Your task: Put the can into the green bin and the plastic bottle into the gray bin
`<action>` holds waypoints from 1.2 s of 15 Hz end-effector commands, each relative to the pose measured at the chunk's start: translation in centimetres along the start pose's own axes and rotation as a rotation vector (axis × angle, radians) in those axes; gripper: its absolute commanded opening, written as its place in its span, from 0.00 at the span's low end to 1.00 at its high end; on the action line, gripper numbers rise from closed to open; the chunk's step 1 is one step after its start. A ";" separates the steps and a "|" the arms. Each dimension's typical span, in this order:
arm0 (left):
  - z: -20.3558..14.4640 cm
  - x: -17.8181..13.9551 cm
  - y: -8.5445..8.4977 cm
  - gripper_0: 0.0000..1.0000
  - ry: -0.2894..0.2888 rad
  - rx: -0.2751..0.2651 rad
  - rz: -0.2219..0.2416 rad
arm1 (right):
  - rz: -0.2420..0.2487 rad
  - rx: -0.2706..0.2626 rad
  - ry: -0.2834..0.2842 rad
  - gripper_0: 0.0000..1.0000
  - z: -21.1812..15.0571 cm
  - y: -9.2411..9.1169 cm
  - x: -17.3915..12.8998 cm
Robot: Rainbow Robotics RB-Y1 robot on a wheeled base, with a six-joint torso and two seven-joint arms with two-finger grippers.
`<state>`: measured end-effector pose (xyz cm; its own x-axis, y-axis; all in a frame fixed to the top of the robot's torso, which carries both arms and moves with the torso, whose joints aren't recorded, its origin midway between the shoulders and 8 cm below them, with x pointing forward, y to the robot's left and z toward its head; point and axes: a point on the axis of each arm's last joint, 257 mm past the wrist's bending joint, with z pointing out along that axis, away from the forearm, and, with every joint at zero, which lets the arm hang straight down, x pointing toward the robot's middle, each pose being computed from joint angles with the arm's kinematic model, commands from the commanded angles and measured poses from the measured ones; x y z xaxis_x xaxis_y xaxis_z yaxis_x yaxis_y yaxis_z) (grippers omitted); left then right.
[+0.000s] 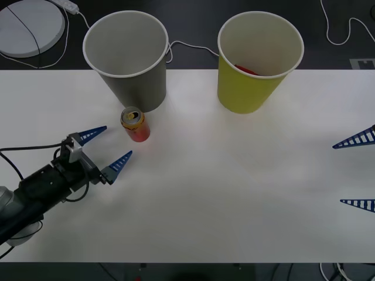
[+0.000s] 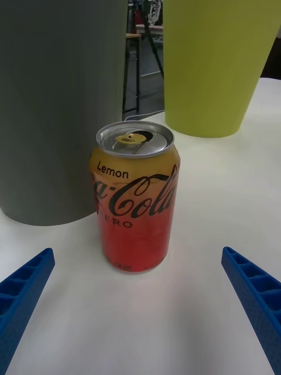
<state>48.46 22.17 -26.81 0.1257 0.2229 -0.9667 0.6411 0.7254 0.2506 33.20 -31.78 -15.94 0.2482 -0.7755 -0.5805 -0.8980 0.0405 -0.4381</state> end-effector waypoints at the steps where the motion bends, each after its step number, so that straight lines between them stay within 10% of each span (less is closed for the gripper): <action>1: 0.8 -0.4 -0.3 1.00 -0.010 0.000 0.001 | 0.000 0.000 0.000 1.00 0.0 0.0 0.0; 18: 8.6 -1.4 0.3 1.00 -0.011 0.033 -0.004 | 0.000 0.000 0.000 1.00 0.0 0.0 0.0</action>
<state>54.82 16.75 -25.95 0.1304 0.2157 -0.9677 0.6652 0.7048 0.2467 33.20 -31.78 -15.95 0.2482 -0.7755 -0.5805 -0.8980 0.0405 -0.4381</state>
